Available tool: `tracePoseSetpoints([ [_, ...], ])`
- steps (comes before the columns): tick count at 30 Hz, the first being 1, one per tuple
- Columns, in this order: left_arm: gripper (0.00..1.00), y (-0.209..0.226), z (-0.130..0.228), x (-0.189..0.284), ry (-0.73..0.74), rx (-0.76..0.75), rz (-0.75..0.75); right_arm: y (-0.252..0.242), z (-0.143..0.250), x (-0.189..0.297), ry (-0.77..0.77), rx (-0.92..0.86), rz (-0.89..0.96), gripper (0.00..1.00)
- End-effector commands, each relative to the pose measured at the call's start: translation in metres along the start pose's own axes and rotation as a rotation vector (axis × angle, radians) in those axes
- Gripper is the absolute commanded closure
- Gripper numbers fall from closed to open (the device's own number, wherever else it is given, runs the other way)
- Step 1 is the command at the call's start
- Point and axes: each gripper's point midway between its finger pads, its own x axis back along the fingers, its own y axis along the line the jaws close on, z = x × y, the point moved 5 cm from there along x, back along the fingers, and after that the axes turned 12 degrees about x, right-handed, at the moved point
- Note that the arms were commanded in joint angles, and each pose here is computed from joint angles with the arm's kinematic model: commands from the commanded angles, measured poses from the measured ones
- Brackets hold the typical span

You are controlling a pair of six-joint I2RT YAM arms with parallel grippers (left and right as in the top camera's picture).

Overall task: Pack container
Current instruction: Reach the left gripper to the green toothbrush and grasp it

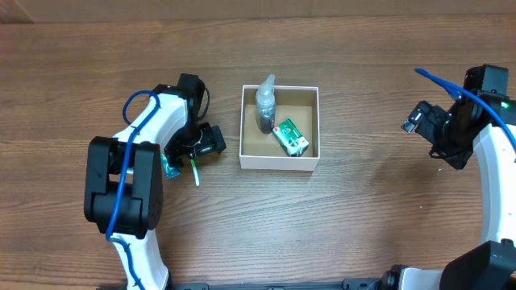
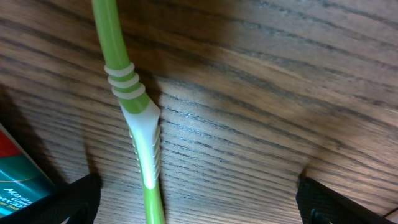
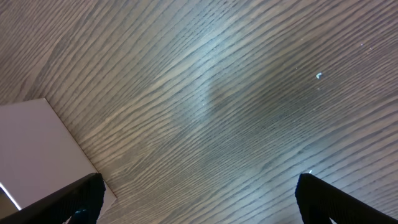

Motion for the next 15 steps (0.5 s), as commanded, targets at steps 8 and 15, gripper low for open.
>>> tracePoseSetpoints([
  [8, 0.64, 0.018, -0.013, -0.02, 0.053, 0.09, -0.012, 0.0, -0.002, 0.002, -0.015, 0.009, 0.006, 0.0],
  [15, 0.96, 0.021, -0.016, -0.019, 0.053, 0.101, -0.01, 0.0, -0.002, 0.002, -0.015, 0.012, 0.006, 0.0],
])
